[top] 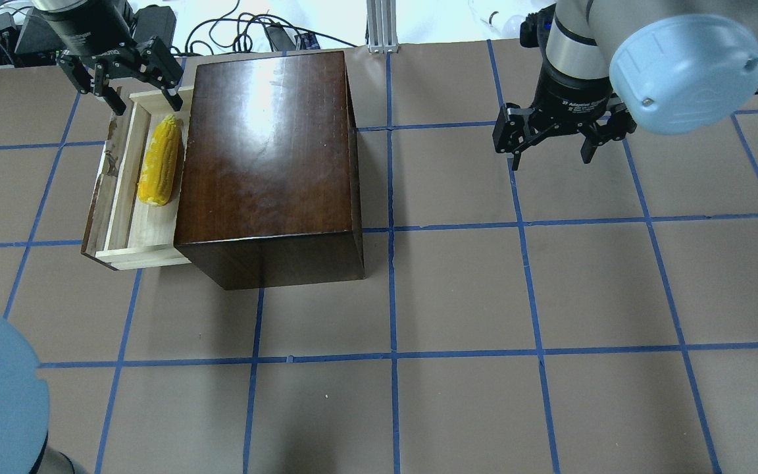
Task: Open drawer and put corn inside
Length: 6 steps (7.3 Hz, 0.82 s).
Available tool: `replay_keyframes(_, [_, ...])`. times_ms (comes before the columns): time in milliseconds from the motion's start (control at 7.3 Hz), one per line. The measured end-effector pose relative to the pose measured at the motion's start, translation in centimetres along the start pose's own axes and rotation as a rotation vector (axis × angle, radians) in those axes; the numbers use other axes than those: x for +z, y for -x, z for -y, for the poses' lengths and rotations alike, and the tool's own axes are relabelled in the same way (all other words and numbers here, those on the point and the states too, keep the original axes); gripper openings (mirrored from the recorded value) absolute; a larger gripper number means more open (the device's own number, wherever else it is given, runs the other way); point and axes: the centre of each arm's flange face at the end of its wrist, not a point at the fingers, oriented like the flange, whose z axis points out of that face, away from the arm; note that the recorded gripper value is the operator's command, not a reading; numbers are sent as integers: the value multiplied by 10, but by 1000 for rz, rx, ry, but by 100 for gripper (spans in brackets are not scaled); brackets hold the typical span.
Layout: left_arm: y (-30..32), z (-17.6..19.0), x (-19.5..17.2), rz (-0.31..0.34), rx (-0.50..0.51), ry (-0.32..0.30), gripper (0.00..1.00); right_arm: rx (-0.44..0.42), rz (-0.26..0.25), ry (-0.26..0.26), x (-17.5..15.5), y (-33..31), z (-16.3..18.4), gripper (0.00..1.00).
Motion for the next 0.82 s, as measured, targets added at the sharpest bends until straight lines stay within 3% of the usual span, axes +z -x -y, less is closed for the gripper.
replay_keyframes(411, [-88, -23, -16, 45, 104, -17, 100, 0, 1, 0, 0, 0, 0, 100])
replay_keyframes(821, [-121, -57, -3, 46, 75, -10, 100, 0, 1, 1, 0, 0, 0, 100])
